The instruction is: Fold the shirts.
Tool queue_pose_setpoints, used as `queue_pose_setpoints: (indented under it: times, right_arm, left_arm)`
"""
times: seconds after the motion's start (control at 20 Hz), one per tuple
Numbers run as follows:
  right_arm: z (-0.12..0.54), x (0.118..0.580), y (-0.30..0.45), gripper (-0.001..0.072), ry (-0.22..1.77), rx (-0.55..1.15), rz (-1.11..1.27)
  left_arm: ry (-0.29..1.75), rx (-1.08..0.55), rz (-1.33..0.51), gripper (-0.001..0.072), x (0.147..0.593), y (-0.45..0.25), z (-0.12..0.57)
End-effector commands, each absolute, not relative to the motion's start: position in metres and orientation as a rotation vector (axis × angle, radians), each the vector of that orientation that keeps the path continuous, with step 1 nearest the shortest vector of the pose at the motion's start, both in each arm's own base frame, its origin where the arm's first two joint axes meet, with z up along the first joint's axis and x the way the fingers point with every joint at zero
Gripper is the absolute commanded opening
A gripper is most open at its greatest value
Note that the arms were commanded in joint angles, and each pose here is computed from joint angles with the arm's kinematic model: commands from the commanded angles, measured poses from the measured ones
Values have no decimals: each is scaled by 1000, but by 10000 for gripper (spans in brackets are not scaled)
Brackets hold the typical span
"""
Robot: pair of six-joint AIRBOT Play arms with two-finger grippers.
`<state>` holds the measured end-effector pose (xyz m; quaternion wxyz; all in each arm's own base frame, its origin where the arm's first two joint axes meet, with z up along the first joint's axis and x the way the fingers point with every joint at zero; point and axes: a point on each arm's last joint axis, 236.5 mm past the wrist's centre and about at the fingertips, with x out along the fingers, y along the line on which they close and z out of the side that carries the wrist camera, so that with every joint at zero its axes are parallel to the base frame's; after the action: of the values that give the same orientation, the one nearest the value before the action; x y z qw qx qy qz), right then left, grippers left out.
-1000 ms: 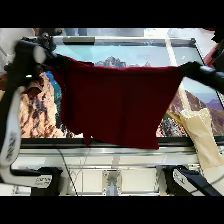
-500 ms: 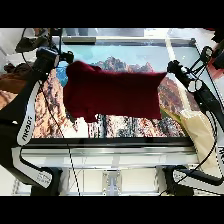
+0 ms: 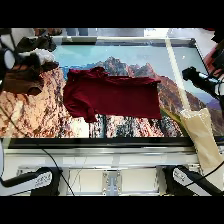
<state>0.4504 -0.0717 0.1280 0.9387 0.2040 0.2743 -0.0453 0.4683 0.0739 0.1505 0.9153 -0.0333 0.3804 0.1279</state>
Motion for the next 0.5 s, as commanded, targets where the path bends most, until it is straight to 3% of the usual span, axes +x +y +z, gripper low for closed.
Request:
queue_pose_setpoints:
  times: [0.0,0.2,0.35,0.45]
  right_arm:
    - [100,394,-80,490,704,425,-122]
    - [79,367,-64,502,755,481,-104]
    - [75,360,-57,502,776,492,-90]
    - [78,361,-51,502,765,522,-75]
  left_arm:
    - [931,-441,199,695,398,49,70]
    - [1046,-730,106,695,376,-2,-18]
    - [1040,-881,81,688,391,-19,-41]
    - [1030,-958,28,519,404,-32,-48]
